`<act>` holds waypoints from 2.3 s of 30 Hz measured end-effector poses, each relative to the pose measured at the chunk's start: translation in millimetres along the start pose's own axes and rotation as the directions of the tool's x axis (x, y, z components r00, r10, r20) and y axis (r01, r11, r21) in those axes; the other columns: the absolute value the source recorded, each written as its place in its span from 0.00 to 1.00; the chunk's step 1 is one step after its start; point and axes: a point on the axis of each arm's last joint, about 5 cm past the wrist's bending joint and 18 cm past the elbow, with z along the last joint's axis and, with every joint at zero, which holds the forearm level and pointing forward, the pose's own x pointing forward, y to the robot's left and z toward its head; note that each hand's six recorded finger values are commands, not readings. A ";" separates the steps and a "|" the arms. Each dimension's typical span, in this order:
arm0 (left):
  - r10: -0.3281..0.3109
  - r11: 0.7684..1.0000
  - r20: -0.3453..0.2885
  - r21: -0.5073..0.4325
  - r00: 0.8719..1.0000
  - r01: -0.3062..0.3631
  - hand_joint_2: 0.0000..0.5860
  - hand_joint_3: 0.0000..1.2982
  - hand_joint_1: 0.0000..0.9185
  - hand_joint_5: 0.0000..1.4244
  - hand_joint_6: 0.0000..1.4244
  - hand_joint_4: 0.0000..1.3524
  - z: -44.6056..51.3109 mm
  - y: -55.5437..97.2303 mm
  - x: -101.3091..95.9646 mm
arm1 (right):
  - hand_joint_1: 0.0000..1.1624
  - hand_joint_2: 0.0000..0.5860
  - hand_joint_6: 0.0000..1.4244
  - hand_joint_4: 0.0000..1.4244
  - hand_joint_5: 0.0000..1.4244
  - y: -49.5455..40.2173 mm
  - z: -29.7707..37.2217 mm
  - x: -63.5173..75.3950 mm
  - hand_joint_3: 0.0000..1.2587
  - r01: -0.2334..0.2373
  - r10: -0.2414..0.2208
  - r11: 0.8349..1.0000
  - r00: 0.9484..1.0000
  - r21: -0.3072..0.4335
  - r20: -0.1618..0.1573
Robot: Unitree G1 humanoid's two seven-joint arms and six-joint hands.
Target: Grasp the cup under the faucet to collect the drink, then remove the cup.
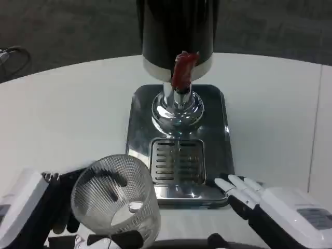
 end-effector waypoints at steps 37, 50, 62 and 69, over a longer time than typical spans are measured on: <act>-0.110 0.980 -0.110 0.156 0.988 0.127 0.43 0.77 0.40 0.85 0.92 0.77 -43.0 -62.9 144.0 | 0.23 0.83 0.01 0.00 0.00 -12.1 -24.8 -34.1 0.07 0.094 -0.093 0.996 0.993 0.009 -0.071; -0.083 0.976 -0.133 0.191 0.988 0.107 0.42 0.66 0.34 0.74 0.79 0.64 -42.0 -55.5 168.1 | 0.23 0.83 0.01 0.00 0.00 -11.7 -26.2 -38.0 0.07 0.085 -0.083 0.996 0.994 0.030 -0.069; -0.256 0.938 -0.153 0.199 0.954 0.284 0.21 0.32 0.10 0.23 0.28 0.14 -33.5 -46.8 191.4 | 0.24 0.83 0.03 0.00 0.00 -11.5 -26.2 -38.6 0.07 0.086 -0.084 0.996 0.994 0.033 -0.066; -0.269 0.929 -0.158 0.218 0.950 0.299 0.18 0.33 0.09 0.17 0.23 0.07 -36.3 -40.8 190.2 | 0.25 0.84 0.04 0.00 0.00 -11.3 -25.8 -38.9 0.07 0.087 -0.085 0.996 0.995 0.037 -0.050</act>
